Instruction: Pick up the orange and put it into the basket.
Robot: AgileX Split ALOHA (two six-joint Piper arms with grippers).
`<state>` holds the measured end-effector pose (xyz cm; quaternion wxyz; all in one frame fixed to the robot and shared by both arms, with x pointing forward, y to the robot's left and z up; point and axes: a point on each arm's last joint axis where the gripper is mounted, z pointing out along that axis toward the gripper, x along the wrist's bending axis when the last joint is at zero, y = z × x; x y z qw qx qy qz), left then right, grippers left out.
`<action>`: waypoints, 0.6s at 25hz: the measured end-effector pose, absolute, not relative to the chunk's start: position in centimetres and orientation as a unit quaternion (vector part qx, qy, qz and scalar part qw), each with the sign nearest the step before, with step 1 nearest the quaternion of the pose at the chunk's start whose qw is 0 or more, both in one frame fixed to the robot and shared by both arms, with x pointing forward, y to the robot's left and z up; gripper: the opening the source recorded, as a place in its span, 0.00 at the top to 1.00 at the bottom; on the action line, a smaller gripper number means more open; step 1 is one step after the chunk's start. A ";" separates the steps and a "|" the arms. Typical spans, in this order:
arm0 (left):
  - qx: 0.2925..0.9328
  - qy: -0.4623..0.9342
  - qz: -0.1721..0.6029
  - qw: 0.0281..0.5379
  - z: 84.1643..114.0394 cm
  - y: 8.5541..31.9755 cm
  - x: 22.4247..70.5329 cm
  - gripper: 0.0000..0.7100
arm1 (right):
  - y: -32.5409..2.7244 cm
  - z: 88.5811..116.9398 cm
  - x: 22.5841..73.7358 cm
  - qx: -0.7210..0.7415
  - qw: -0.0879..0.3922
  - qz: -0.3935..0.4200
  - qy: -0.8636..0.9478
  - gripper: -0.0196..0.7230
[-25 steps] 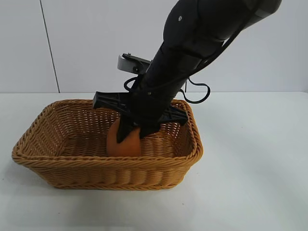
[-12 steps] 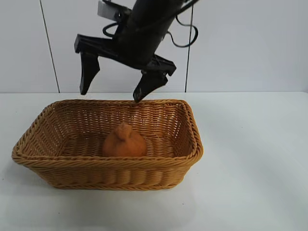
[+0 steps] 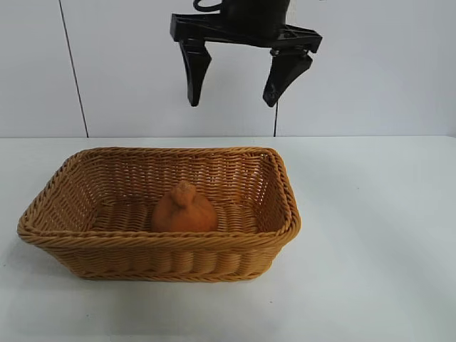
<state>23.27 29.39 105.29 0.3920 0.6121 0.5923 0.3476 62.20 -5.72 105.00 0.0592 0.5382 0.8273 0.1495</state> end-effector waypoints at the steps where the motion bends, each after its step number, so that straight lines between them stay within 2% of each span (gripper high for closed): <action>1: 0.612 0.592 0.348 0.392 105.3 29.4 23.3 0.14 | -6.9 105.0 62.9 0.550 0.065 0.147 0.820 0.04; 10: 0.612 0.592 0.348 0.392 105.3 29.4 23.3 0.14 | -19.9 105.0 68.1 0.654 0.097 0.128 0.739 0.04; 15: 0.612 0.592 0.348 0.392 105.3 29.4 23.3 0.14 | -25.3 105.0 69.0 0.694 0.106 0.119 0.702 0.04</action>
